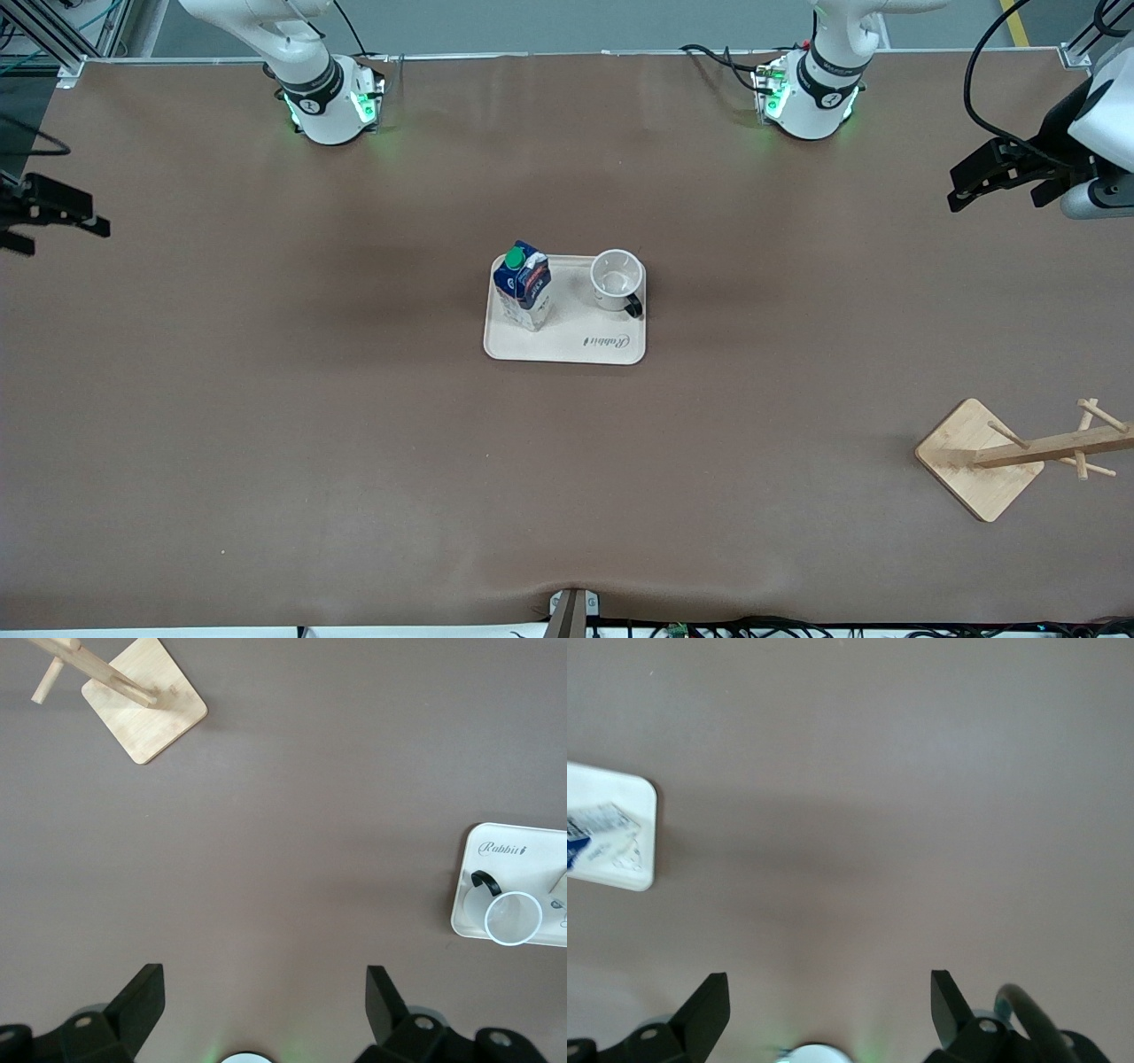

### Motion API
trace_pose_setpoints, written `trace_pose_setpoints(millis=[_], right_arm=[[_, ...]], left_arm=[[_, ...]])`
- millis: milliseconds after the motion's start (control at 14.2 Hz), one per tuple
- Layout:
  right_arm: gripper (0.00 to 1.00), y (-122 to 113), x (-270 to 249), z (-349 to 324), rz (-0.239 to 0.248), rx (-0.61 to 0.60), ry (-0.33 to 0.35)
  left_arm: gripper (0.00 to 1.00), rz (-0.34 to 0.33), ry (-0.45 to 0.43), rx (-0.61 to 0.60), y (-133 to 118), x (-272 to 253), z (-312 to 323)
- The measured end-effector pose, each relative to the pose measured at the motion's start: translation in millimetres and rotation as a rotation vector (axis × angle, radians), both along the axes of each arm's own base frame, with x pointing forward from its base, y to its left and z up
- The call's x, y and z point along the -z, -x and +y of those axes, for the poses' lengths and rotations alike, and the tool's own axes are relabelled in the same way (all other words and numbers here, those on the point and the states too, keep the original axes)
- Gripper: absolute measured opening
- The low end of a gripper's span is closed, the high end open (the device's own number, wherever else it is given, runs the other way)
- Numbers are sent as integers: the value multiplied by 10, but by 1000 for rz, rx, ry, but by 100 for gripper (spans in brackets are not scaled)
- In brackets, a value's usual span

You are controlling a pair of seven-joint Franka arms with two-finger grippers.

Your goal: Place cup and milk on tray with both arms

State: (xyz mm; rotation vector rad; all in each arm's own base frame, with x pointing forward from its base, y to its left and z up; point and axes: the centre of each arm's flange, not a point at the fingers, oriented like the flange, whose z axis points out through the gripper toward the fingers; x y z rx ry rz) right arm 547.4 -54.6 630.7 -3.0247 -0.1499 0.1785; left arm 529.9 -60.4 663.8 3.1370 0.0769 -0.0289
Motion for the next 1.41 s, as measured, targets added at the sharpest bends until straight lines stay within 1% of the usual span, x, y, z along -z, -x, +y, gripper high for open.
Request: trace_pose_setpoints(millis=[70,141,282,563,775,845,986,1197,1408], right_arm=[[100,123,-7,52,9,36,-2],[100,217,-20,112,12,44,3],[100,291,-56,238,-2,34,34],[100,276,-92,248,-22,33,60],[100,273,-163,199,-42,-26,107],[100,272,-185,193,-47,-39,113],[100,272,-205,191,-51,-48,115],[100,267,-195,190,-49,-48,115],[100,264,-189,193,-48,-49,115]], left_arm=[[100,-2,0,-1,9,-14,4],[100,-5,0,-1,17,-27,9],[100,4,-1,-2,45,-37,13],[100,6,-2,-17,86,-81,97],[100,10,-2,-58,73,-67,335],[100,13,-2,-65,71,-52,375],[100,11,-2,-67,66,-48,382],[100,-21,0,-48,32,-63,281],[100,-17,-1,-14,27,3,65]])
